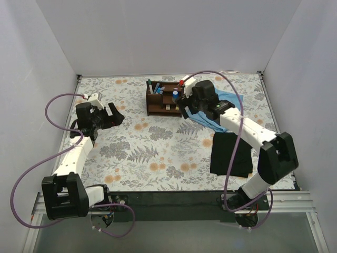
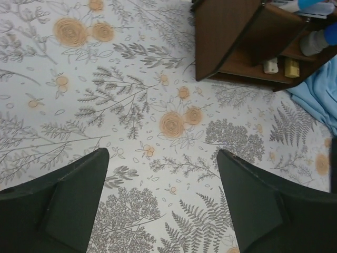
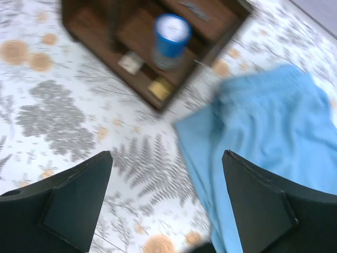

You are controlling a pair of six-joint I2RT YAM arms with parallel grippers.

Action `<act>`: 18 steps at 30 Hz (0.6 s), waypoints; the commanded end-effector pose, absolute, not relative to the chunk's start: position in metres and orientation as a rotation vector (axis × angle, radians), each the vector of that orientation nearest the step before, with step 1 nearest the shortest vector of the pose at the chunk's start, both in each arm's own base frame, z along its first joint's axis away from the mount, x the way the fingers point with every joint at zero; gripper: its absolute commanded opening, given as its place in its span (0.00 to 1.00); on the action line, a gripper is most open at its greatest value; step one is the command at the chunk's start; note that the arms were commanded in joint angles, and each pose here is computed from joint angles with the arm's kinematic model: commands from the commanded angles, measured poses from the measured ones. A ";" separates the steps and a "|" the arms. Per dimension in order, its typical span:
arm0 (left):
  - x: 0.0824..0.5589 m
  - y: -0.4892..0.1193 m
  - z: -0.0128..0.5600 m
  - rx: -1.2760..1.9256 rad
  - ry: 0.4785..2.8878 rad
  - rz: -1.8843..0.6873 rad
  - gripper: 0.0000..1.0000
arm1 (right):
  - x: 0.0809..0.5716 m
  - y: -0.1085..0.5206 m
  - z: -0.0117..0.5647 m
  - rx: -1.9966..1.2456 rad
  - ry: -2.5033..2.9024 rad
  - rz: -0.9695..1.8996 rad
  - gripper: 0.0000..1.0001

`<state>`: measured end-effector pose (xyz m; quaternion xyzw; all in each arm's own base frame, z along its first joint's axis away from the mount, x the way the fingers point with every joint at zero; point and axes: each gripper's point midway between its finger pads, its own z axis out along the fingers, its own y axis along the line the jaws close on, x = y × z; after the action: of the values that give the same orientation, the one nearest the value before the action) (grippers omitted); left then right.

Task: Sort the stationery into containers
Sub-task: Reset both arms

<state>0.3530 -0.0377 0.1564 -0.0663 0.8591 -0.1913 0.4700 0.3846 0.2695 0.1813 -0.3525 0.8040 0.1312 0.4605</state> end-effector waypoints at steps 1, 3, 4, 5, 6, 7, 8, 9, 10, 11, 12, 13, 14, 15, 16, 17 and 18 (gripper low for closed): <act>0.358 -0.061 0.167 -0.005 2.056 -0.606 0.86 | 0.377 0.183 0.166 -0.671 2.174 0.139 0.95; 0.362 -0.064 0.165 0.079 2.042 -0.588 0.86 | 0.376 0.167 0.167 -0.652 2.197 0.111 0.95; 0.366 -0.064 0.165 0.111 2.038 -0.552 0.86 | 0.380 0.152 0.168 -0.615 2.211 0.077 0.95; 0.368 -0.070 0.162 0.189 2.038 -0.503 0.86 | 0.383 0.143 0.169 -0.581 2.223 0.040 0.95; 0.373 -0.066 0.158 0.201 2.046 -0.436 0.86 | 0.387 0.129 0.170 -0.531 2.240 -0.022 0.95; 0.374 -0.074 0.152 0.241 2.061 -0.425 0.86 | 0.392 0.113 0.172 -0.473 2.247 -0.048 0.95; 0.379 -0.074 0.153 0.249 2.064 -0.409 0.88 | 0.394 0.104 0.174 -0.417 2.252 -0.051 0.98; 0.382 -0.072 0.153 0.247 2.072 -0.396 0.89 | 0.396 0.098 0.175 -0.384 2.256 -0.041 0.98; 0.386 -0.072 0.148 0.242 2.096 -0.394 0.91 | 0.401 0.084 0.177 -0.328 2.257 -0.057 0.98; 0.391 -0.070 0.155 0.231 2.096 -0.384 0.91 | 0.404 0.078 0.178 -0.291 2.259 -0.075 0.98; 0.394 -0.067 0.154 0.195 2.110 -0.371 0.92 | 0.408 0.067 0.181 -0.226 2.257 -0.145 0.98; 0.398 -0.061 0.146 0.163 2.143 -0.335 0.93 | 0.414 0.062 0.186 -0.198 2.242 -0.177 0.98; 0.402 -0.058 0.149 0.153 2.153 -0.319 0.93 | 0.417 0.058 0.190 -0.181 2.232 -0.199 0.98; 0.403 -0.057 0.146 0.147 2.168 -0.312 0.93 | 0.420 0.053 0.193 -0.179 2.223 -0.233 0.98; 0.405 -0.056 0.145 0.148 2.176 -0.301 0.93 | 0.423 0.051 0.190 -0.180 2.228 -0.253 0.98; 0.406 -0.055 0.141 0.147 2.191 -0.298 0.93 | 0.428 0.049 0.196 -0.171 2.212 -0.268 0.98; 0.408 -0.055 0.142 0.152 2.186 -0.297 0.93 | 0.431 0.046 0.197 -0.162 2.209 -0.297 0.98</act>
<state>0.4001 -0.0668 0.1348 0.0631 0.8795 -0.1535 0.4459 0.4106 0.0571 0.1709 -0.0983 0.9048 -0.0763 0.4072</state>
